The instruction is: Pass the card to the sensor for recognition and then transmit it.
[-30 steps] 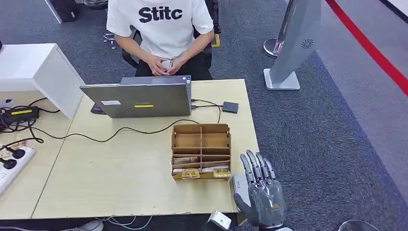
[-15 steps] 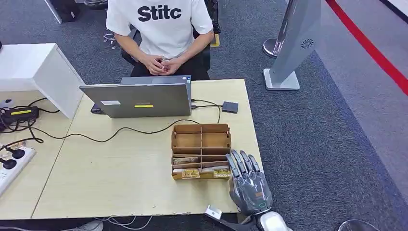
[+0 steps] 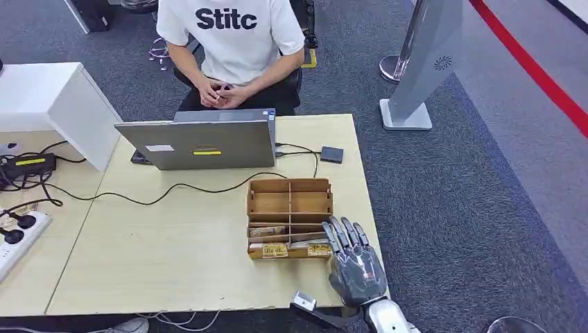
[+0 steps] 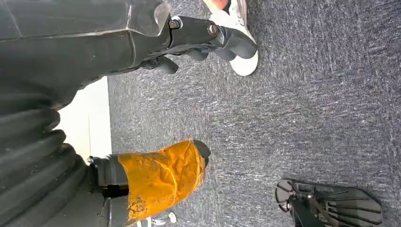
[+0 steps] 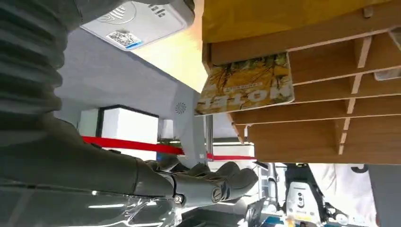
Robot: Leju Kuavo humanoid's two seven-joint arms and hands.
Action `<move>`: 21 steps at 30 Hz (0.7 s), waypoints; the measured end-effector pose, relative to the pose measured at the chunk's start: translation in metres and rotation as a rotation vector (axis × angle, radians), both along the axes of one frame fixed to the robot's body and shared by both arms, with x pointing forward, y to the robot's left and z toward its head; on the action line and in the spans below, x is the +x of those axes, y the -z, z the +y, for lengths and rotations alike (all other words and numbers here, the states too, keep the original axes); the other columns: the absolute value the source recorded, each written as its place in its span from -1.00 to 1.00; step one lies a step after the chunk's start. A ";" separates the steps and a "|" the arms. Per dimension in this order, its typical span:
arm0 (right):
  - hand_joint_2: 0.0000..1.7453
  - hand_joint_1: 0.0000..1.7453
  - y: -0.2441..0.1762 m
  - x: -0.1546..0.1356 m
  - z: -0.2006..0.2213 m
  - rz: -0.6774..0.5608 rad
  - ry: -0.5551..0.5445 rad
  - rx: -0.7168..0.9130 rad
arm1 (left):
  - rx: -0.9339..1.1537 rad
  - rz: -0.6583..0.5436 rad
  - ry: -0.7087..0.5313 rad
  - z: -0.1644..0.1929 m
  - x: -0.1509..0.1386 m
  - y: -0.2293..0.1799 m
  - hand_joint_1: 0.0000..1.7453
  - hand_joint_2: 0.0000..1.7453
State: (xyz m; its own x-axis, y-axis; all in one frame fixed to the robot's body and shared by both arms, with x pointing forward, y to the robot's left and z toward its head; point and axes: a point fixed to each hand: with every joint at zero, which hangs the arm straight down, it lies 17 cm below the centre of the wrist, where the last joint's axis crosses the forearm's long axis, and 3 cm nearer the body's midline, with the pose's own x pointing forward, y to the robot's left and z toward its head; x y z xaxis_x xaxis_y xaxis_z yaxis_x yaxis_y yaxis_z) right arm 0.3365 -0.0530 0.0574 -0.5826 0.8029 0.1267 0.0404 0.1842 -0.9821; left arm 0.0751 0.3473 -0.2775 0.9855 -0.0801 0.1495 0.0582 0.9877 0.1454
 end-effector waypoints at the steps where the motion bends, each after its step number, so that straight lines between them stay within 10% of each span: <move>1: 1.00 -1.00 -0.001 0.001 0.001 -0.003 0.000 0.001 | 0.000 0.000 0.001 0.000 0.000 0.000 -1.00 1.00; 21: 1.00 -1.00 -0.011 0.007 0.010 -0.023 -0.015 0.019 | 0.002 0.001 0.010 0.000 0.000 0.000 -1.00 1.00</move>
